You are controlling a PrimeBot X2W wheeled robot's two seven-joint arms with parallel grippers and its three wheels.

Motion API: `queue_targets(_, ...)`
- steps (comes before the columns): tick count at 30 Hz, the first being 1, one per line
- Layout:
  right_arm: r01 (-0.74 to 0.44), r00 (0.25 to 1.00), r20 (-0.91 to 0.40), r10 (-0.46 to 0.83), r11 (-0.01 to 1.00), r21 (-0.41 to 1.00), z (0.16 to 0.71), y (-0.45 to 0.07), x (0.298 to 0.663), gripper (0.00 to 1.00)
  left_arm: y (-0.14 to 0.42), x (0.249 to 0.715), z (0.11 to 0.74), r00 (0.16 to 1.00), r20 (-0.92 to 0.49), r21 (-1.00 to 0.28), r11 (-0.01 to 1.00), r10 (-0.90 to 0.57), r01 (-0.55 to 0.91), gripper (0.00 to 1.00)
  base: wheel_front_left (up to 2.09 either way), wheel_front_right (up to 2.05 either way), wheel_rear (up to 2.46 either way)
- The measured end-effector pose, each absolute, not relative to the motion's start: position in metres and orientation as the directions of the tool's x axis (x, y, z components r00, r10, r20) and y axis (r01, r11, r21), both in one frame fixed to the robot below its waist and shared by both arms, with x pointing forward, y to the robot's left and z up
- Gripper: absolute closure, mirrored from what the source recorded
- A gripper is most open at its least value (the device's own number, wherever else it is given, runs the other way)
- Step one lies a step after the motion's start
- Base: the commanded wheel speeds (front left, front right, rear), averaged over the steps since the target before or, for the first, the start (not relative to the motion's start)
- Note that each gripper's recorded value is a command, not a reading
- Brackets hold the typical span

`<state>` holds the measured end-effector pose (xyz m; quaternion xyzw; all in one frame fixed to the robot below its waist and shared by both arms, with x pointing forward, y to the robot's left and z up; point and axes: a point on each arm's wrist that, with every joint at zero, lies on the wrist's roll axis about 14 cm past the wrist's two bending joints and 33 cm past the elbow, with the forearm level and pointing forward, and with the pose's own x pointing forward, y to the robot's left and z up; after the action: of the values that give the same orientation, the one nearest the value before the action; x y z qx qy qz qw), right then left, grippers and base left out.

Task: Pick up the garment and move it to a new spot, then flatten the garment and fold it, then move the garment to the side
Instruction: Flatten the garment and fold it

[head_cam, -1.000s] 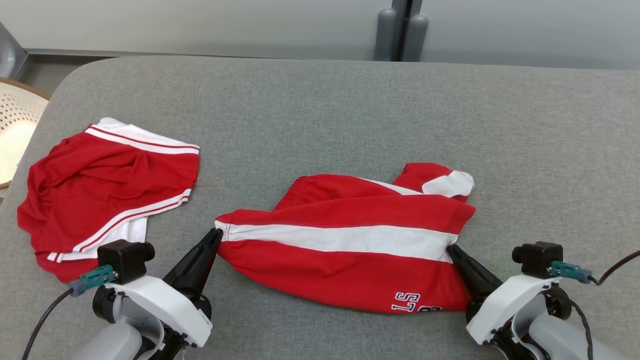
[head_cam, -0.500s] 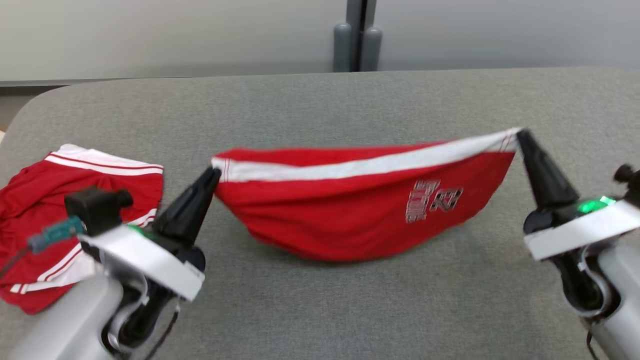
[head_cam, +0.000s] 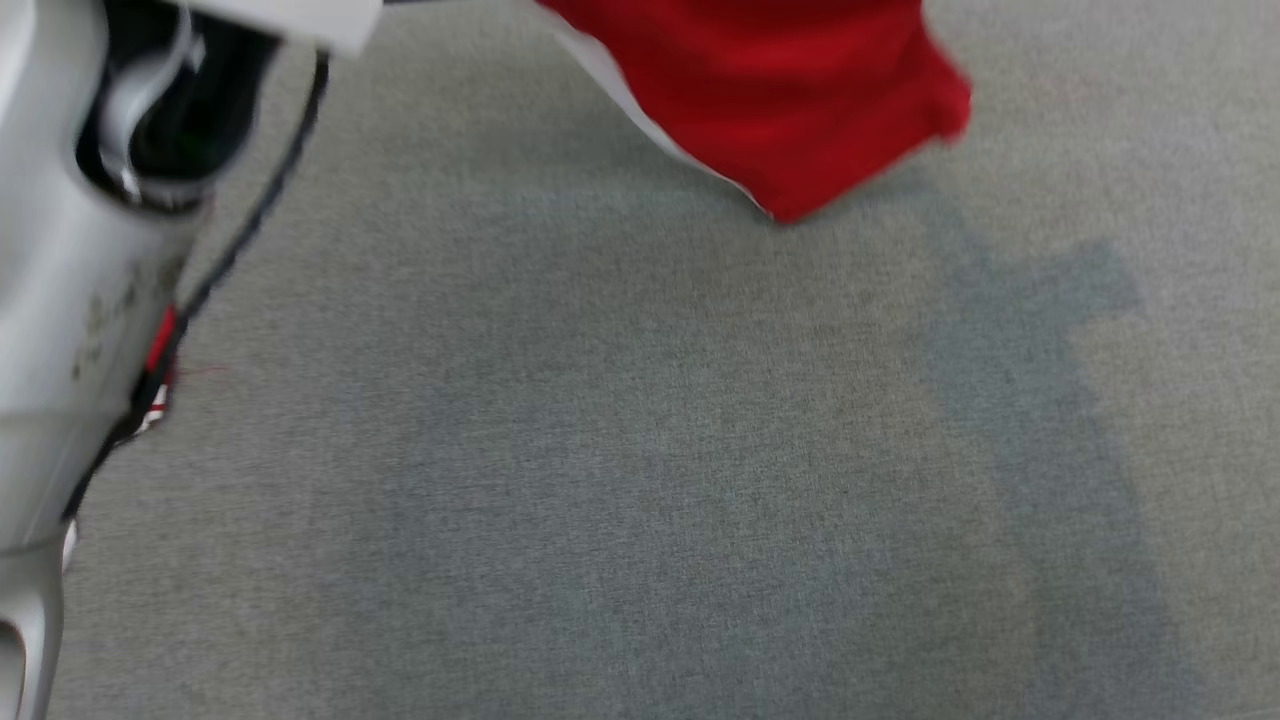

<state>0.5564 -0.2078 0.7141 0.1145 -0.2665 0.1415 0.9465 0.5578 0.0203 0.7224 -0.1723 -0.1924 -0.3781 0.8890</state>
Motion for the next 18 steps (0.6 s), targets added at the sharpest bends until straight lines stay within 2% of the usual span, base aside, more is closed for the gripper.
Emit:
queue_targets(3, -0.281, 0.784, 0.596, 0.174, 0.955, 0.090, 0.734, -0.224, 0.565, 1.00, 0.009, 0.579, 0.736, 0.601, 0.557, -0.145, 0.645, -0.573, 0.750, 1.00, 0.00, 0.00, 0.00)
queue_targets(6, -0.255, 0.775, 0.610, 0.166, 0.965, 0.061, 0.733, -0.233, 0.566, 1.00, -0.004, 0.592, 0.716, 0.600, 0.555, -0.168, 0.629, -0.577, 0.759, 1.00, 0.00, 0.00, 0.00)
queue_targets(9, -0.247, 0.770, 0.617, 0.163, 0.968, 0.053, 0.729, -0.238, 0.554, 1.00, -0.018, 0.584, 0.690, 0.583, 0.535, -0.207, 0.575, -0.611, 0.792, 1.00, 0.00, 0.00, 0.00)
queue_targets(14, -0.275, 0.846, 0.496, 0.194, 0.957, 0.095, 0.670, -0.233, 0.525, 1.00, -0.006, 0.553, 0.622, 0.638, 0.424, -0.311, 0.558, -0.642, 0.769, 1.00, 0.00, 0.00, 0.00)
queue_targets(18, -0.267, 0.907, 0.378, 0.185, 0.947, 0.178, 0.618, -0.234, 0.492, 1.00, 0.006, 0.504, 0.563, 0.684, 0.308, -0.427, 0.546, -0.661, 0.720, 1.00, 0.00, 0.00, 0.00)
